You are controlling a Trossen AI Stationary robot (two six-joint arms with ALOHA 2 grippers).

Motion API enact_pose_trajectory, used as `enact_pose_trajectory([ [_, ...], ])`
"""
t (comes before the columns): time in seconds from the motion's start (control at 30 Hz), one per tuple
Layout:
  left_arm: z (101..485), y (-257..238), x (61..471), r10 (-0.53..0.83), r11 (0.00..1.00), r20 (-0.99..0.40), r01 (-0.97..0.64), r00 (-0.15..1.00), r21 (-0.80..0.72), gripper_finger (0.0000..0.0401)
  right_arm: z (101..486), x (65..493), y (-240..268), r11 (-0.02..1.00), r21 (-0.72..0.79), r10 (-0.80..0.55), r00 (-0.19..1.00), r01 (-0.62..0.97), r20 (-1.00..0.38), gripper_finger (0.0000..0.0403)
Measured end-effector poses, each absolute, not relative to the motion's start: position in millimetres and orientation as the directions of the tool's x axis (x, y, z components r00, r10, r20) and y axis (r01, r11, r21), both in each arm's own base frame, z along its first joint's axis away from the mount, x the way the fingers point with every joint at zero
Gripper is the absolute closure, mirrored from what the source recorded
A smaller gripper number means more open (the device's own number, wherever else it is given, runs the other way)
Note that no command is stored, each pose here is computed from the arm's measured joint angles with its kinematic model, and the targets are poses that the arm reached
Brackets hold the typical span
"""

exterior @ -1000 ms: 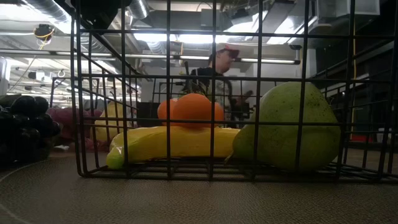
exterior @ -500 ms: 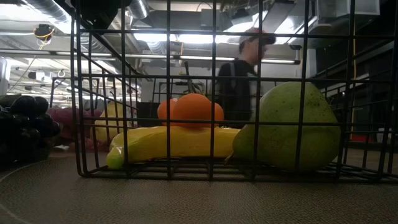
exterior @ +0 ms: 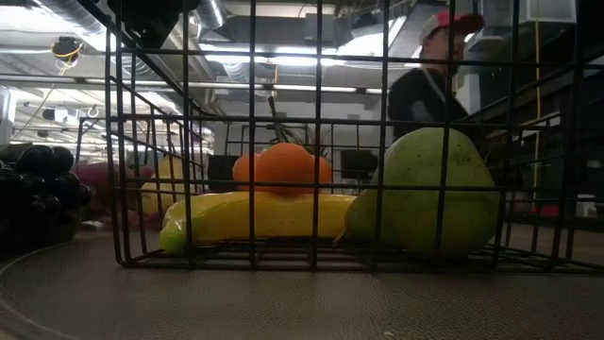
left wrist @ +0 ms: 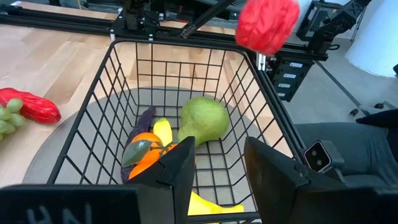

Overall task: Build produce basket
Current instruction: Put the red bell pepper into the black wire basket

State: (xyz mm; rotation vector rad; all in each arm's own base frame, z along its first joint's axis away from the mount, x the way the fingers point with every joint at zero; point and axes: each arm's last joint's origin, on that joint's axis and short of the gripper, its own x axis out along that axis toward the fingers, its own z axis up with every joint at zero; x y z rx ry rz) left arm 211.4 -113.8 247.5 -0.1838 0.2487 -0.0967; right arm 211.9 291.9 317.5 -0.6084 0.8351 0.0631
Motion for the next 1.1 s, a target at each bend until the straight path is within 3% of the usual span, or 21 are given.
enact_pose_trajectory([
  [0.3,247.5,-113.8,211.5,-0.118,0.979,-0.235,0.072,0.965,-0.193,0.0268,321.7,224.9,280.3,0.757,-0.635,-0.321,0.759,-0.154,-0.567,0.0397],
  [0.63,247.5,-113.8,211.4,-0.118,0.979,-0.235,0.073,0.965,-0.192,0.0268,323.6,241.4,246.9,0.681,-0.728,-0.54,0.729,0.083,-0.422,0.0397],
  [1.1,247.5,-113.8,211.5,-0.118,0.979,-0.236,0.073,0.965,-0.191,0.0267,320.1,263.0,208.0,0.741,-0.63,-0.626,0.579,0.232,-0.523,0.0397],
])
